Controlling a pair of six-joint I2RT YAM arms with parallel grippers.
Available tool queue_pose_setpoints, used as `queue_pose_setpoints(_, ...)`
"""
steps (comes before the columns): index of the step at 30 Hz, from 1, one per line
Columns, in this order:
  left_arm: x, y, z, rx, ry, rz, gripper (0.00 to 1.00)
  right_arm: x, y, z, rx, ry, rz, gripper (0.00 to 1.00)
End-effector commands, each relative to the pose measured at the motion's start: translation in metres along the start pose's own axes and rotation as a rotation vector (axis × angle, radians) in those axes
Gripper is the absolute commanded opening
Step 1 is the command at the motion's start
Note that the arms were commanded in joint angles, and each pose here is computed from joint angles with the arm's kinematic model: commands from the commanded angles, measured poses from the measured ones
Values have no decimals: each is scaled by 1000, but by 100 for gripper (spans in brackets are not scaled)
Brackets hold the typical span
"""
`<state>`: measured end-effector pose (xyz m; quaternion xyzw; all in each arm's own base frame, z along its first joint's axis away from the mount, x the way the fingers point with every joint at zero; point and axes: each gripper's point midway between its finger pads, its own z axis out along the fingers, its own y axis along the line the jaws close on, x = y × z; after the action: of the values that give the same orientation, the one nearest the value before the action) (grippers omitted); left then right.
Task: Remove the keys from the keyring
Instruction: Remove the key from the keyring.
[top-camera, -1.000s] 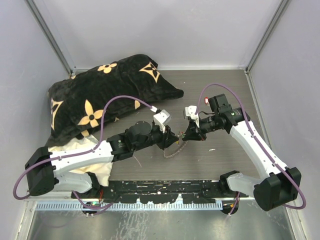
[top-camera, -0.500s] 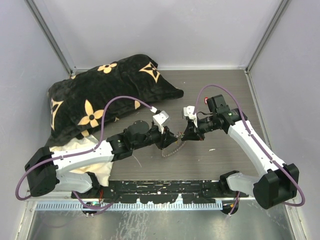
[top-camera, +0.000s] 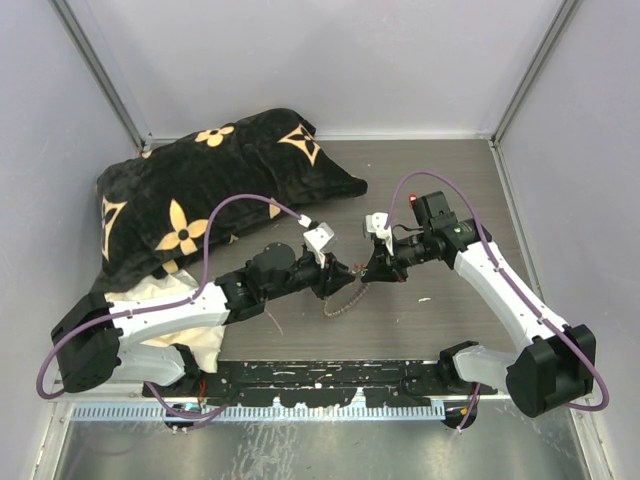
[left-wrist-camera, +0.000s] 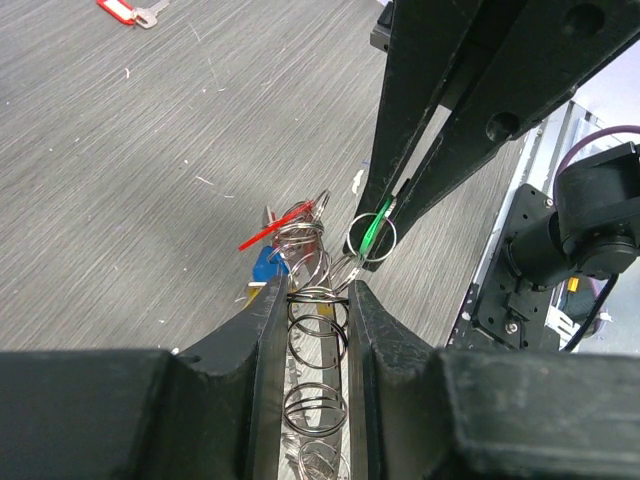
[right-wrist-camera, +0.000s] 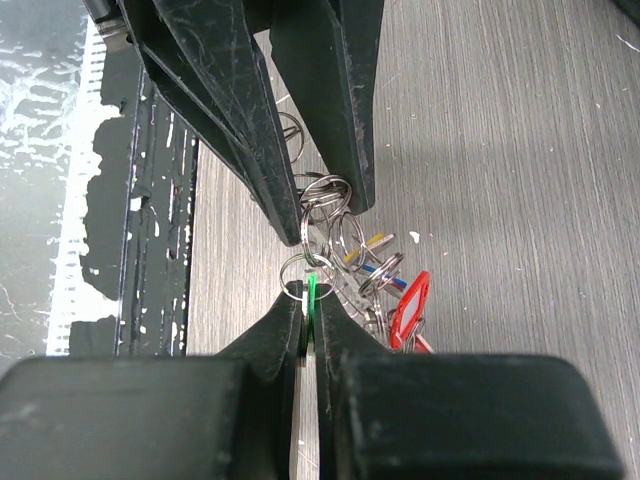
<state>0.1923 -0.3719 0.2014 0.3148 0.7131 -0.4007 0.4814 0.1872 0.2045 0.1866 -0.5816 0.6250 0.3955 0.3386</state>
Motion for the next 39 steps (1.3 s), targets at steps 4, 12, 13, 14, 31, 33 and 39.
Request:
queue_pose_setpoints(4,-41,-10,0,56,-163,-39,0,-13,0,-1,8,-52,-37,7)
queue_pose_setpoints(12,-36,-9,0,56,-145,-37,0,-14,-5,-2,39,-48,-27,7)
queue_pose_setpoints(13,-35,-9,0,56,-144,-39,0,-14,-6,-2,41,-48,-25,7)
queue_pose_setpoints(14,-34,-10,0,59,-141,-40,0,-15,-6,-2,44,-48,-24,7)
queue_pose_setpoints(31,-27,-6,-3,65,-140,-78,0,-10,-1,1,20,-59,-5,11)
queue_pose_setpoints(33,-27,-6,-3,68,-142,-79,0,-10,-1,1,22,-59,-7,11)
queue_pose_setpoints(39,-26,-7,-5,74,-132,-74,0,-10,-2,1,24,-57,-7,17)
